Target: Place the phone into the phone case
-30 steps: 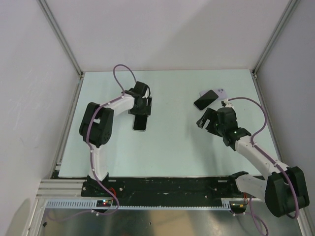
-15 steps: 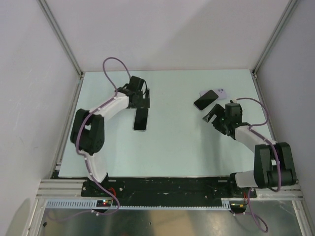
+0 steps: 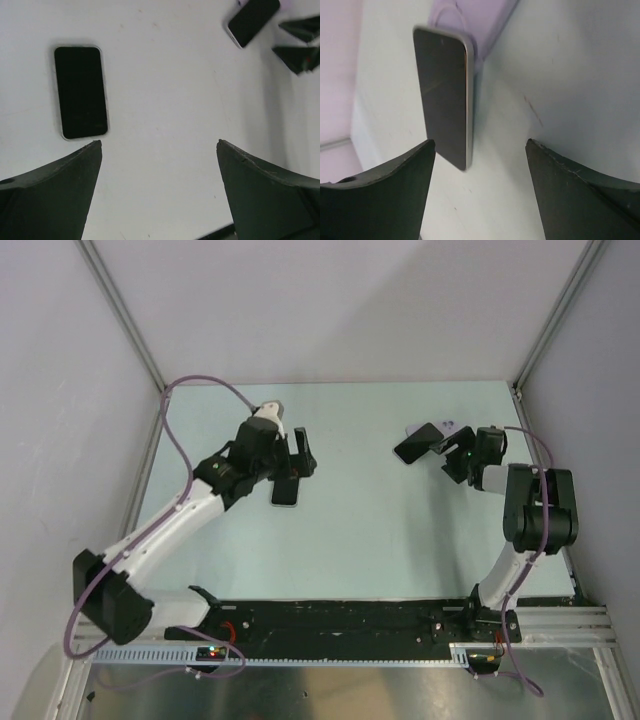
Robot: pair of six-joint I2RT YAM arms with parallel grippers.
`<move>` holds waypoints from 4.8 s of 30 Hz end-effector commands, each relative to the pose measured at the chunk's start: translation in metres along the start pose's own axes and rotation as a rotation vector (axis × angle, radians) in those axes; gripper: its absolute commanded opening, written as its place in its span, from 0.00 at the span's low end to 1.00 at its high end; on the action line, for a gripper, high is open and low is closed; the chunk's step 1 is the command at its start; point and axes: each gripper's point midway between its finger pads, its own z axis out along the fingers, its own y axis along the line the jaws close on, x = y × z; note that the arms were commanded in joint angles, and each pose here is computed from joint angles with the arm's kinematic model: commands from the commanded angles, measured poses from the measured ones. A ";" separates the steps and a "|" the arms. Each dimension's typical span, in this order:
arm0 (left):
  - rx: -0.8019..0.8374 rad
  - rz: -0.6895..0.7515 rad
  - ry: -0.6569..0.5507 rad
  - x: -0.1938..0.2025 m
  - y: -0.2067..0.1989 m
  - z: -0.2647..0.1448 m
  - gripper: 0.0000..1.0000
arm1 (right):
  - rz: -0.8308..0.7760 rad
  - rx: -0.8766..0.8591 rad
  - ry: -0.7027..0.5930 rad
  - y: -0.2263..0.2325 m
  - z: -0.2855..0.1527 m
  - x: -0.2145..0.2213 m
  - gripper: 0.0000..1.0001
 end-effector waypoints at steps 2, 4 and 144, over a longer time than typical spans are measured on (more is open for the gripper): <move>0.094 -0.024 0.002 0.014 -0.009 -0.026 1.00 | 0.102 -0.117 -0.019 0.024 0.025 -0.029 0.75; 0.103 -0.018 -0.005 0.016 -0.009 -0.031 1.00 | 0.117 -0.127 -0.008 0.026 0.032 -0.031 0.72; 0.509 -0.293 0.138 0.026 -0.049 -0.049 0.00 | -0.209 0.164 -0.072 0.074 0.134 -0.151 0.43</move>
